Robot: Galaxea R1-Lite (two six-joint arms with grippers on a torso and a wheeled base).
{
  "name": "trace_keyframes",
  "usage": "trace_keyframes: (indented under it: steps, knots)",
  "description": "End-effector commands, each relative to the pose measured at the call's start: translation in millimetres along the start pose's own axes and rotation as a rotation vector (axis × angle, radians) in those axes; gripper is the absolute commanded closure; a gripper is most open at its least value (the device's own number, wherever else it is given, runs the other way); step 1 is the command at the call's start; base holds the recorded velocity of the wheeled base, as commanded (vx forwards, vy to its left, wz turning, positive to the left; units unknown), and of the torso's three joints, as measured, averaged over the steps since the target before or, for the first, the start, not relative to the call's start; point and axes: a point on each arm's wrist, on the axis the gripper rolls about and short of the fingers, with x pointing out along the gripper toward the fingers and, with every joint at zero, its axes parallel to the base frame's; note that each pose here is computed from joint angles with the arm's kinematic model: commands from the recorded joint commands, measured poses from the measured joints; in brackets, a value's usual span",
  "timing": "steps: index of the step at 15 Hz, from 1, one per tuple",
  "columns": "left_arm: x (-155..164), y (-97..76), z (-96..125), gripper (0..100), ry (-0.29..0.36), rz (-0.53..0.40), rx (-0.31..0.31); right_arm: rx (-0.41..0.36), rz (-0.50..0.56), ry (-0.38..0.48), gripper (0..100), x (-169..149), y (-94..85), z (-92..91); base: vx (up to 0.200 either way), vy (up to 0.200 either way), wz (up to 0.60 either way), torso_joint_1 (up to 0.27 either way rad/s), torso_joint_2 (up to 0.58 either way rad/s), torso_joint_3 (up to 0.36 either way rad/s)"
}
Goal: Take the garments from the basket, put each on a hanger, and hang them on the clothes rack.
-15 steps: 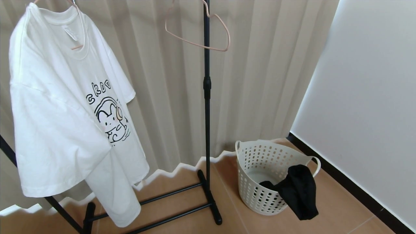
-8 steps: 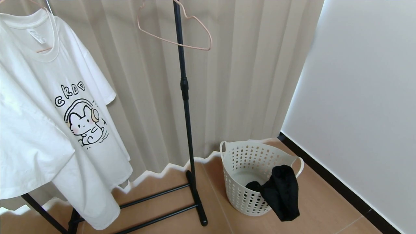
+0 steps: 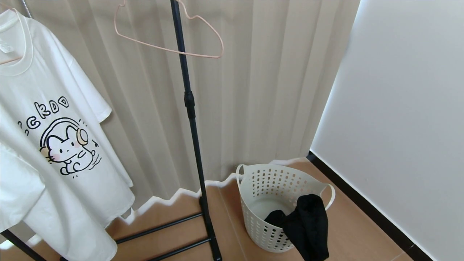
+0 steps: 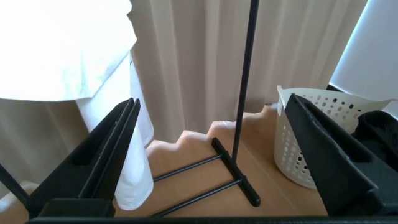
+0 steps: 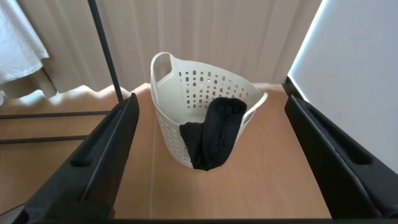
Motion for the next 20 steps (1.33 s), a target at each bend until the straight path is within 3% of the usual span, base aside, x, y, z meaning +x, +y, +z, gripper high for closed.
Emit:
trace_keyframes:
  steps: [1,8,10,20]
  knots:
    - [0.1,0.0,0.1,0,0.000,0.001,0.000,0.000,0.001,0.001,0,0.1,0.0,0.1,0.000,-0.200,0.00,0.017,0.00,0.007]
    - [0.1,0.0,0.1,0,0.000,0.002,-0.002,-0.004,0.033,-0.003,0,-0.1,-0.5,0.0,0.000,-0.029,0.00,0.000,0.00,0.001]
    - [0.1,0.0,0.1,0,0.000,0.002,0.000,-0.006,0.089,-0.098,0,-7.1,-2.6,-2.0,0.000,0.000,0.00,0.000,0.00,0.000]
    - [0.1,-0.1,-1.8,0,0.018,-0.002,-0.001,-0.006,0.106,-0.098,0,-7.1,-2.6,-2.0,0.000,0.000,0.00,-0.001,0.00,-0.009]
